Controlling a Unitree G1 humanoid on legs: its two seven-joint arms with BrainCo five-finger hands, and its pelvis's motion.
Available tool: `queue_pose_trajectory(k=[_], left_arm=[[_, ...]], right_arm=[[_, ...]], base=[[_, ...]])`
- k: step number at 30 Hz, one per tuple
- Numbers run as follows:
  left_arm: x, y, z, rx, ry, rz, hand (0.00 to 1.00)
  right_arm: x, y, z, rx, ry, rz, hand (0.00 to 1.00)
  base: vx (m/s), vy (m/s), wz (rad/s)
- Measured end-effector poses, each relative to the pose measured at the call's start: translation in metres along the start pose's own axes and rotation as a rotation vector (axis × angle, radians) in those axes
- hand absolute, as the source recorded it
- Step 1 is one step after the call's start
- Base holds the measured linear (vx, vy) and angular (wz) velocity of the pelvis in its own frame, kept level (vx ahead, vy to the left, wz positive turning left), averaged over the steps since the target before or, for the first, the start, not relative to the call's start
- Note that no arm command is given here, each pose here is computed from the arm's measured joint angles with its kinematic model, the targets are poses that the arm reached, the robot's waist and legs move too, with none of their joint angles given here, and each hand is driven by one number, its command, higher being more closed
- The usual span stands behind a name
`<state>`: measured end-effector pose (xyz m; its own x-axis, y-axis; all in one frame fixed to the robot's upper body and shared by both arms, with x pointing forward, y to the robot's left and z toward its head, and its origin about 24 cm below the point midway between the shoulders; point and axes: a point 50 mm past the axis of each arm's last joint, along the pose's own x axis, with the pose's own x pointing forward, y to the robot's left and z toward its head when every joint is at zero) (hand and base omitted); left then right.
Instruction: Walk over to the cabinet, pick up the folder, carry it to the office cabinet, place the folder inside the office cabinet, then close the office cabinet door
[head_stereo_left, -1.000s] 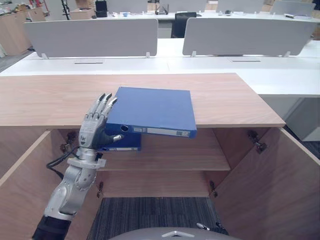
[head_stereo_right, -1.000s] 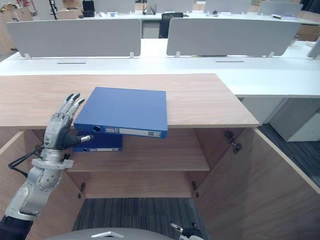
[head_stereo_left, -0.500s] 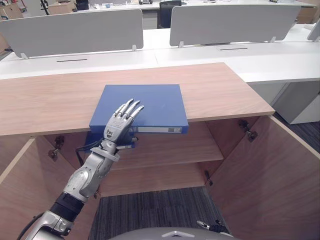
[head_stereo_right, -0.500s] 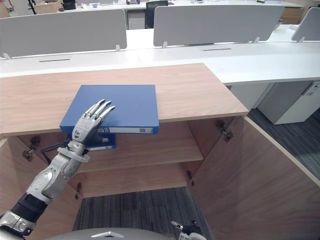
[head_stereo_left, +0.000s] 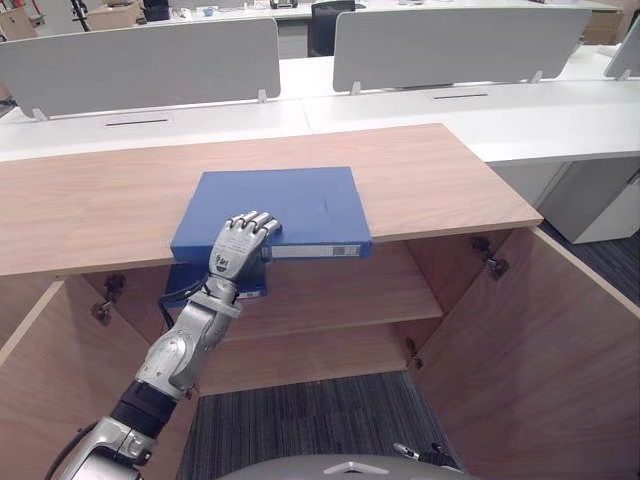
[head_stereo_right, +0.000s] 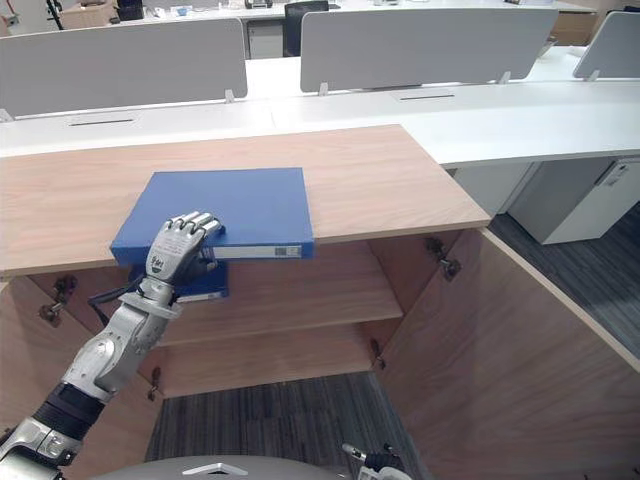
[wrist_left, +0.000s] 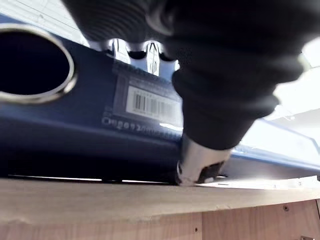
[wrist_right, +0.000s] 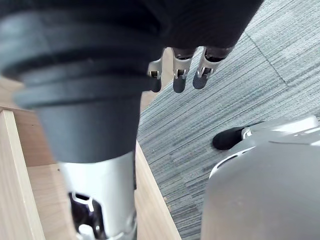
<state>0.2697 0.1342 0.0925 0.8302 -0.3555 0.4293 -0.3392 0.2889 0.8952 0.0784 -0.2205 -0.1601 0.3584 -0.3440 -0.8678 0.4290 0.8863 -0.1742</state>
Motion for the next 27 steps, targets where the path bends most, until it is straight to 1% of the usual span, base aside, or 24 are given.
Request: queue_pose_trajectory(k=[3, 5, 11, 13, 15, 16, 18, 20, 23, 25, 26, 27], left_arm=[[0.001, 0.002, -0.001, -0.013, 0.014, 0.018, 1.0], [-0.002, 0.006, 0.002, -0.046, 0.022, 0.04, 1.0], [-0.011, 0.026, 0.027, -0.261, -0.001, 0.15, 1.0], [-0.012, 0.037, 0.036, -0.369, -0.005, 0.212, 1.0], [-0.011, 0.05, 0.047, -0.525, -0.008, 0.3, 1.0], [-0.011, 0.053, 0.048, -0.561, -0.008, 0.315, 1.0], [-0.012, 0.062, 0.053, -0.675, -0.007, 0.373, 1.0], [-0.012, 0.069, 0.055, -0.722, -0.013, 0.411, 1.0], [-0.014, 0.079, 0.057, -0.864, 0.004, 0.492, 1.0], [-0.019, 0.084, 0.057, -0.986, 0.027, 0.545, 1.0], [-0.019, 0.086, 0.057, -1.009, 0.033, 0.56, 1.0], [-0.02, 0.088, 0.055, -1.061, 0.044, 0.586, 1.0]], right_arm=[[0.0, 0.0, 0.0, -0.001, -0.001, 0.001, 0.0], [0.0, 0.0, 0.0, -0.002, -0.002, 0.002, 0.0], [0.0, 0.004, 0.004, -0.04, -0.022, 0.019, 0.0], [0.0, 0.004, 0.005, -0.061, -0.028, 0.022, 0.0], [0.0, 0.005, 0.008, -0.077, -0.04, 0.027, 0.0], [0.0, 0.005, 0.008, -0.08, -0.043, 0.027, 0.0], [0.0, 0.009, 0.012, -0.105, -0.071, 0.042, 0.0], [-0.001, 0.01, 0.017, -0.101, -0.099, 0.036, 0.0], [-0.004, 0.021, 0.028, -0.115, -0.162, 0.064, 0.0], [-0.008, 0.035, 0.039, -0.105, -0.225, 0.103, 0.0], [-0.01, 0.038, 0.042, -0.098, -0.241, 0.109, 0.0], [-0.013, 0.044, 0.05, -0.086, -0.277, 0.128, 0.0]], base=[[0.0, 0.0, 0.0], [0.0, 0.0, 0.0], [0.0, 0.0, 0.0], [0.0, -0.001, -0.02], [-0.03, -0.002, -0.07], [-0.04, -0.007, -0.13], [-0.05, -0.004, -0.12], [-0.04, 0.0, -0.07], [-0.05, 0.0, -0.09], [-0.05, 0.001, -0.06], [-0.04, 0.0, -0.01], [-0.04, -0.001, -0.01]])
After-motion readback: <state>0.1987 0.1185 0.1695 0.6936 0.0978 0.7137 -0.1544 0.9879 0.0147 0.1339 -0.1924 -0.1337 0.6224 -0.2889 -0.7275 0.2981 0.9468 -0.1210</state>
